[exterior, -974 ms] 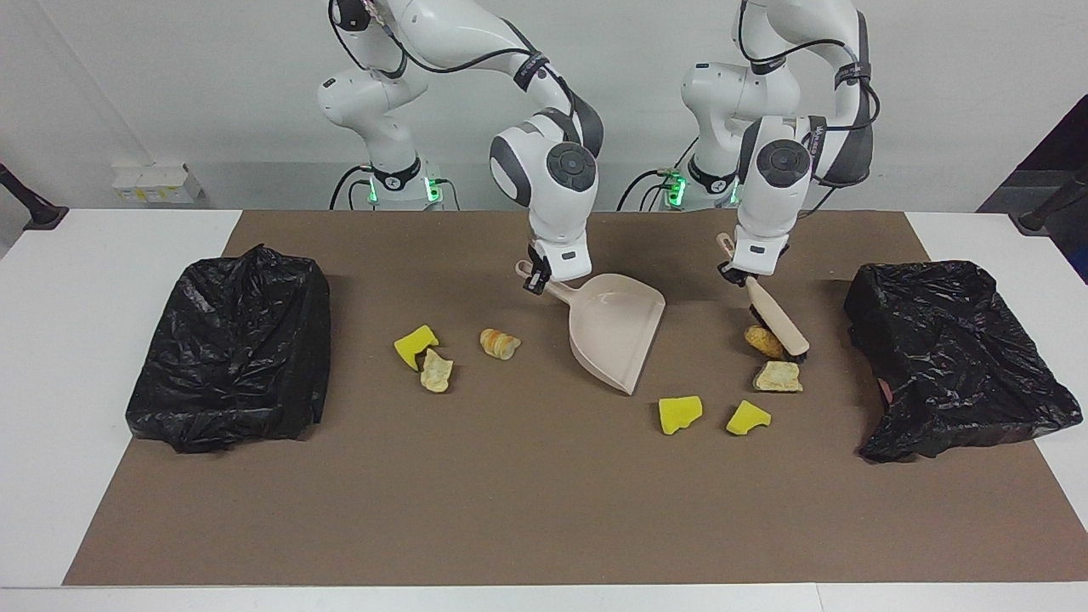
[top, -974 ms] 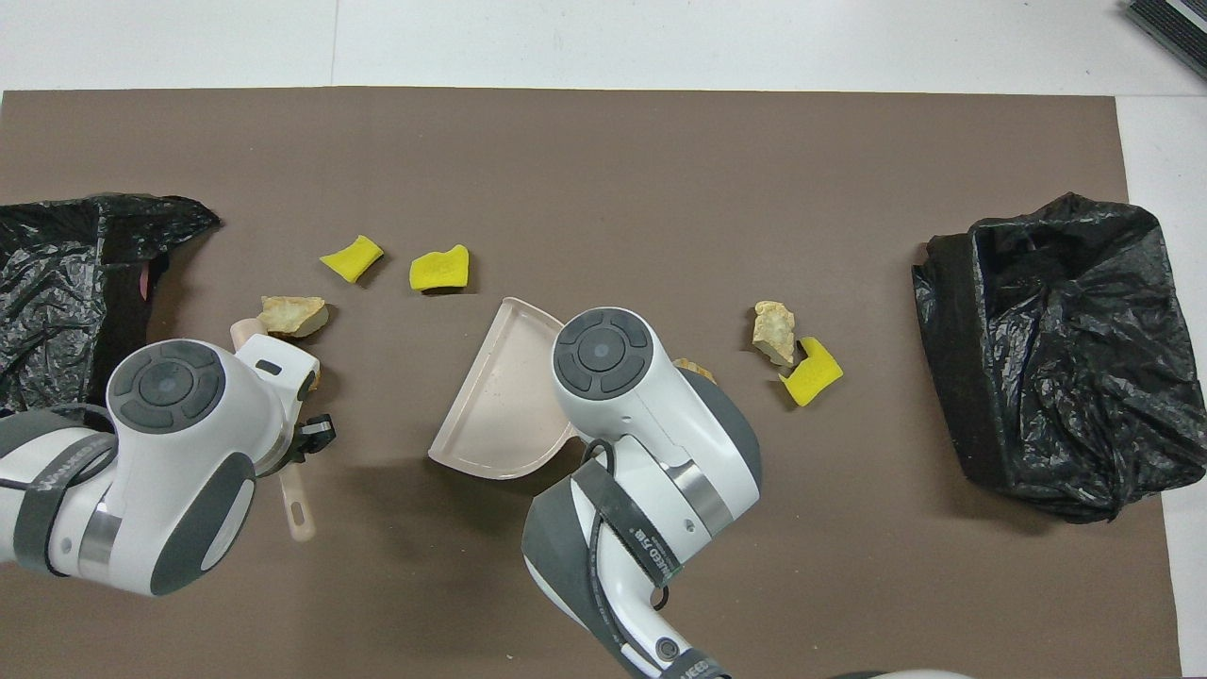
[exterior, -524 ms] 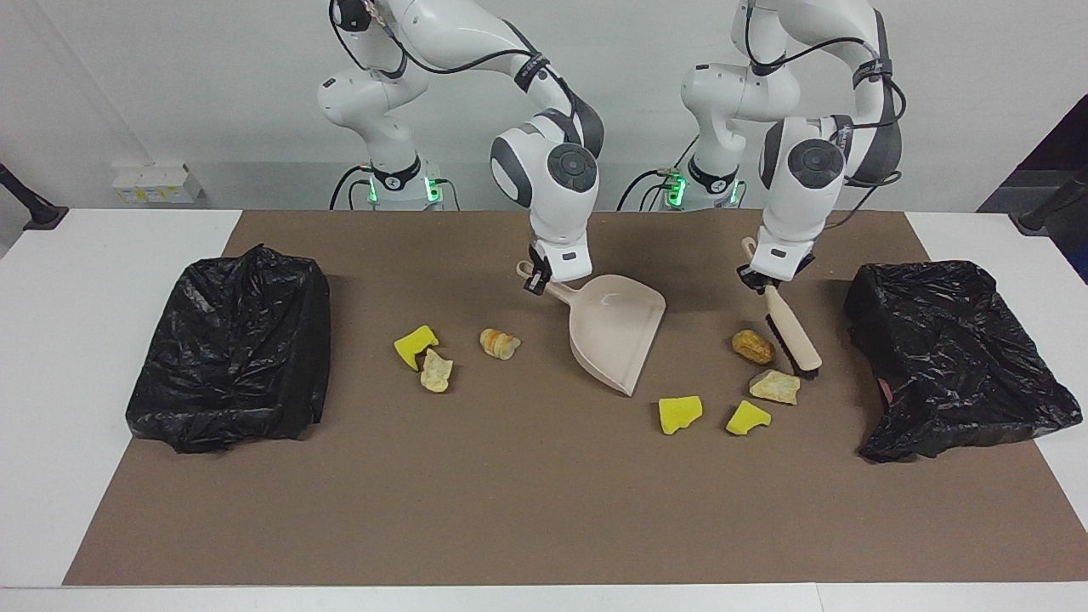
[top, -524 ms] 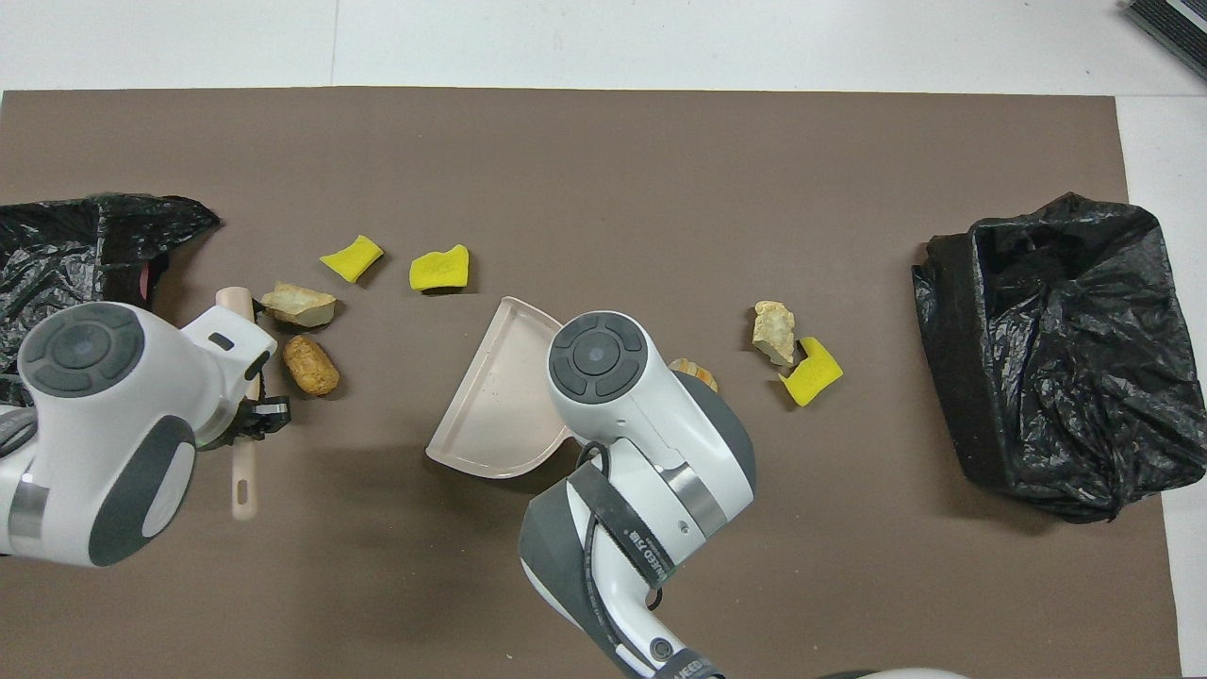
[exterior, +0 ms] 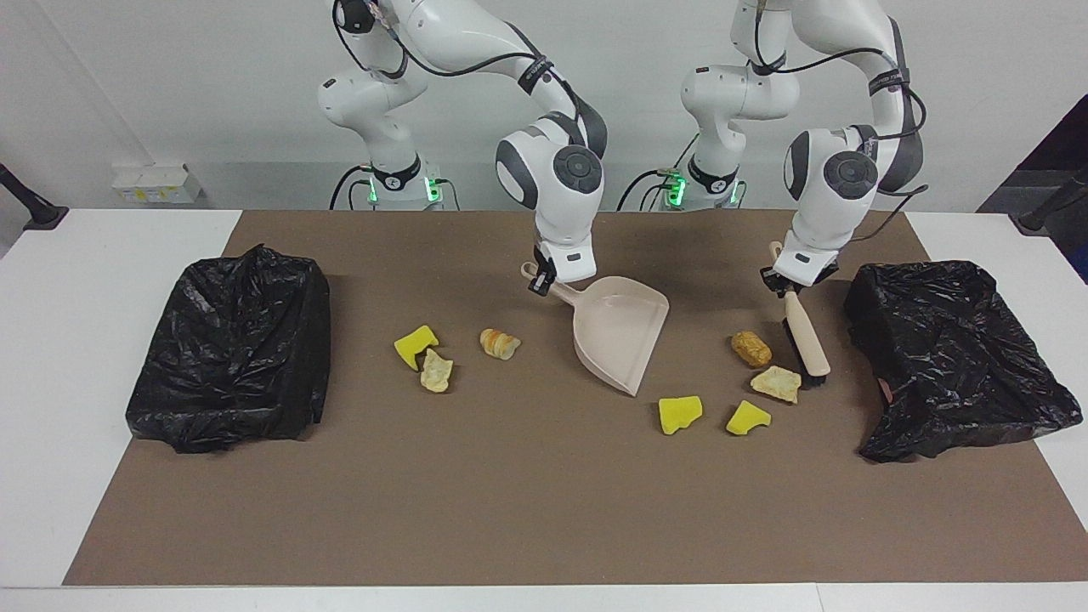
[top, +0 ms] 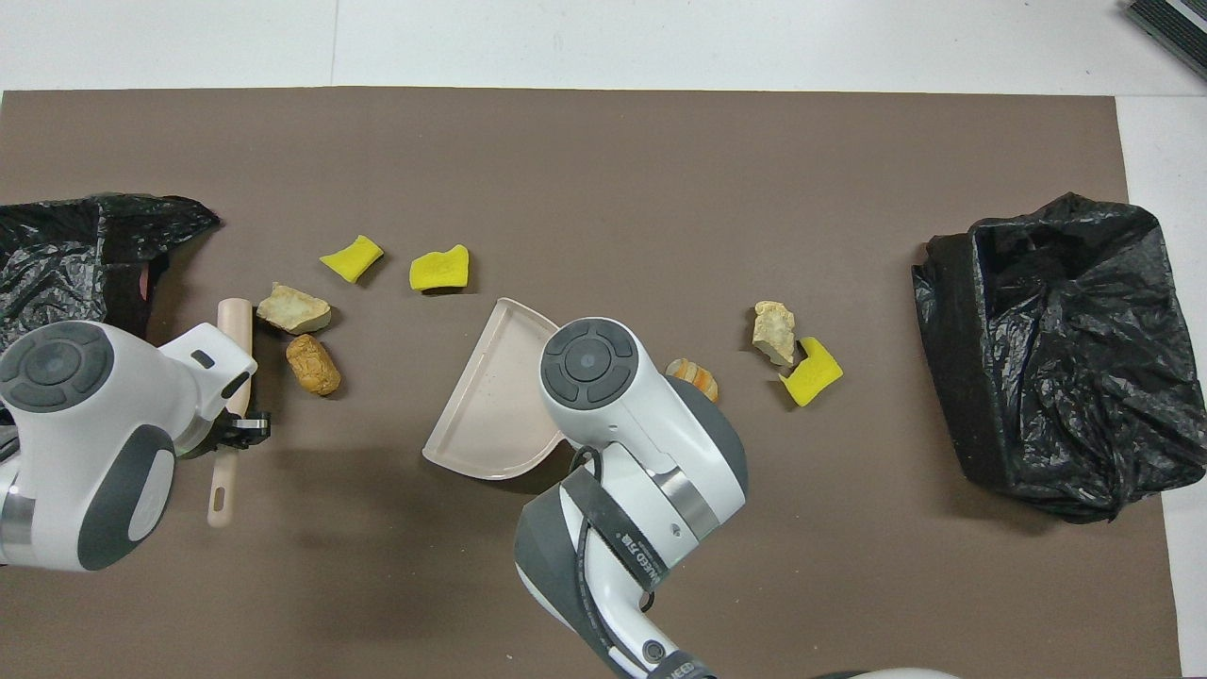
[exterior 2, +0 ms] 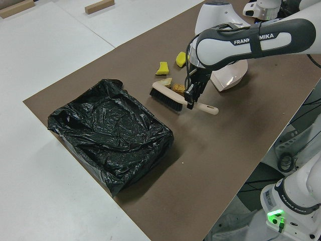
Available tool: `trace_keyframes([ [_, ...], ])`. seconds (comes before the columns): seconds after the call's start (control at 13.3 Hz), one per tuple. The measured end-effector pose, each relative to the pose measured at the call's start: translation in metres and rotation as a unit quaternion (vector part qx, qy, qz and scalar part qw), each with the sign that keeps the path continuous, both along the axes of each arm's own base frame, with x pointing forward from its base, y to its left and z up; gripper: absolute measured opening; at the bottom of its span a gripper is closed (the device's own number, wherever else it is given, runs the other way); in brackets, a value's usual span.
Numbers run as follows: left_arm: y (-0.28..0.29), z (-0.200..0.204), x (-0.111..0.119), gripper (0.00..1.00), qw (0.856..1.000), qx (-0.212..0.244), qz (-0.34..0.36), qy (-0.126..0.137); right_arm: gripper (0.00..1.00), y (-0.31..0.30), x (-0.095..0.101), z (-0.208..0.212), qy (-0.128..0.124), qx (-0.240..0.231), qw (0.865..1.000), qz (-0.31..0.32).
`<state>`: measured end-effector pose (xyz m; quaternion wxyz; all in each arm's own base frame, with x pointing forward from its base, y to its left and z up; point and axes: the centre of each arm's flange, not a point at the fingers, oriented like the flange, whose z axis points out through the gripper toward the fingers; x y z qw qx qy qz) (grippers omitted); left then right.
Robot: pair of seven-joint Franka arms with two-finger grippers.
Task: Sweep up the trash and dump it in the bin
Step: 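Sweep debris toward the dustpan with the brush in the left gripper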
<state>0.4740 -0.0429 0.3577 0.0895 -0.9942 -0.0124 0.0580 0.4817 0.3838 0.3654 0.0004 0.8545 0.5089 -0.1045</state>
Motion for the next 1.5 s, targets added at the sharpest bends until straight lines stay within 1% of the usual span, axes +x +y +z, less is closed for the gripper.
trace_keyframes([
  [0.22,-0.045,-0.006,-0.002,0.26,1.0,-0.003,-0.028,-0.013,0.32,0.0,0.0,0.0,0.0,0.0,1.0,0.0],
  [0.37,-0.081,-0.007,-0.007,0.26,0.998,-0.02,-0.05,-0.021,0.32,0.0,0.0,0.0,0.0,0.0,1.0,0.0],
  [0.52,-0.132,-0.009,-0.023,0.26,0.996,-0.045,-0.075,-0.016,0.32,0.0,0.0,0.0,0.0,0.0,1.0,0.0],
  [0.75,-0.193,-0.008,-0.049,0.26,0.99,-0.058,-0.127,-0.011,0.32,0.0,0.0,0.0,0.0,0.0,1.0,0.0],
  [0.9,-0.213,0.002,-0.055,0.26,0.987,-0.058,-0.153,-0.01,0.32,0.0,0.0,0.0,0.0,0.0,1.0,-0.001],
  [1.05,-0.212,0.029,-0.044,0.26,0.982,-0.056,-0.181,0.004,0.32,0.0,0.0,0.0,0.0,0.0,1.0,-0.001],
  [1.12,-0.208,0.048,-0.035,0.26,0.978,-0.058,-0.2,0.007,0.32,0.0,0.0,0.0,0.0,0.0,1.0,-0.001],
  [1.27,-0.189,0.071,-0.014,0.26,0.967,-0.069,-0.247,0.001,0.32,0.0,0.0,0.0,0.0,0.0,1.0,-0.001],
  [1.5,-0.148,0.068,0.018,0.26,0.941,-0.08,-0.329,-0.014,0.32,0.0,0.0,0.0,0.0,0.0,1.0,-0.001],
])
